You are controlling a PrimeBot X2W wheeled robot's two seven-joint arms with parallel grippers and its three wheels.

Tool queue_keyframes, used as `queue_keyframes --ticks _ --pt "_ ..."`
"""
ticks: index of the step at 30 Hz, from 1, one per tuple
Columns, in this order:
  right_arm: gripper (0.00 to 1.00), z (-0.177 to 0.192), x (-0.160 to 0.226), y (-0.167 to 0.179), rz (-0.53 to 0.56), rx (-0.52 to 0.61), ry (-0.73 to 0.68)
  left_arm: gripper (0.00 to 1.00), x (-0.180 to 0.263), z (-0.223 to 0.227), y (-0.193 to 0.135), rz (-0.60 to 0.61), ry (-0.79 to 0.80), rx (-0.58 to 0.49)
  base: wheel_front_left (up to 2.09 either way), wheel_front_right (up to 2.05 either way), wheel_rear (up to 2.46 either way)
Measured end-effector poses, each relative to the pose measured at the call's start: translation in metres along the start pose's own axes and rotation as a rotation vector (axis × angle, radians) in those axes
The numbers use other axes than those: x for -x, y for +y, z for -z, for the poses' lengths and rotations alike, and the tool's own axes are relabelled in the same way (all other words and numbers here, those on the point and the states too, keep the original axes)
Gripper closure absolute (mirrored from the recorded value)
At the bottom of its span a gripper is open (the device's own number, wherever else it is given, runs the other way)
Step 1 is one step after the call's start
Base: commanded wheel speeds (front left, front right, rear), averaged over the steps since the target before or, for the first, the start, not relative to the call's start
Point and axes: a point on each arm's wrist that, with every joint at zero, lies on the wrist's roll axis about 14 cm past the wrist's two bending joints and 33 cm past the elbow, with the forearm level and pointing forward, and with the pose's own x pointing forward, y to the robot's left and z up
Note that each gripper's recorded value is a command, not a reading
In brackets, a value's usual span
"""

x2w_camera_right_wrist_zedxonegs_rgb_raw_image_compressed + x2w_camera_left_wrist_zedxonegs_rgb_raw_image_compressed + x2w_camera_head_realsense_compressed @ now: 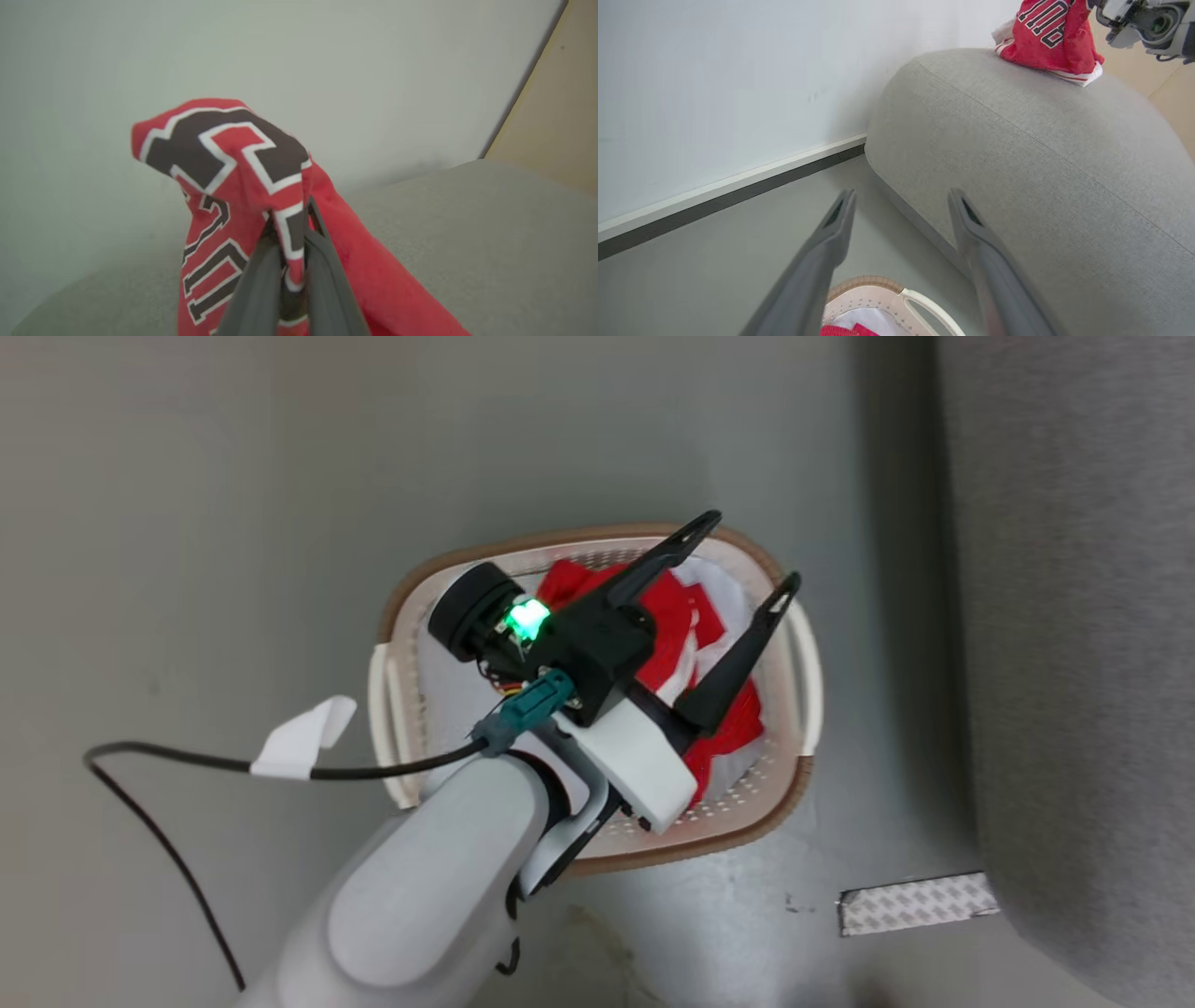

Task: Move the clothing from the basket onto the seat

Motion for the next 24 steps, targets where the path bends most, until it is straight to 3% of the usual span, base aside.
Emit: queue_keyframes --ticks 2,3,4,5,6,7,16,24 --pt "1.00 0.030 0.004 0.015 -0.008 -0.019 0.053 0.00 0.008 0.010 0.011 -0.038 0.020 0.004 0.00 0.00 0.00" --pt "0.91 0.040 0.006 0.019 -0.007 -0.027 0.069 0.00 0.013 0.014 0.015 -0.052 0.029 0.002 0.00 0.00 0.00" --pt "0.61 0.046 0.010 0.020 -0.004 -0.031 0.081 0.00 0.016 0.016 0.019 -0.067 0.036 0.001 0.00 0.00 0.00" --pt "0.56 0.052 0.014 0.020 -0.005 -0.021 0.096 0.00 0.018 0.015 0.021 -0.077 0.034 -0.003 0.00 0.00 0.00" --pt "0.20 0.056 0.018 0.020 -0.008 -0.012 0.110 0.00 0.019 0.011 0.023 -0.084 0.024 -0.006 0.00 0.00 0.00" --pt "0.00 0.059 0.023 0.021 -0.014 0.000 0.122 0.00 0.020 0.007 0.023 -0.089 0.015 -0.008 0.00 0.00 0.00" --pt "0.00 0.026 0.065 0.030 -0.103 0.085 0.056 0.00 0.039 -0.024 0.022 -0.148 -0.048 -0.020 0.00 0.00 0.00" --pt "0.00 -0.017 0.138 0.043 -0.207 0.024 -0.058 0.00 0.084 -0.057 0.016 -0.247 -0.111 -0.049 0.00 0.00 0.00"
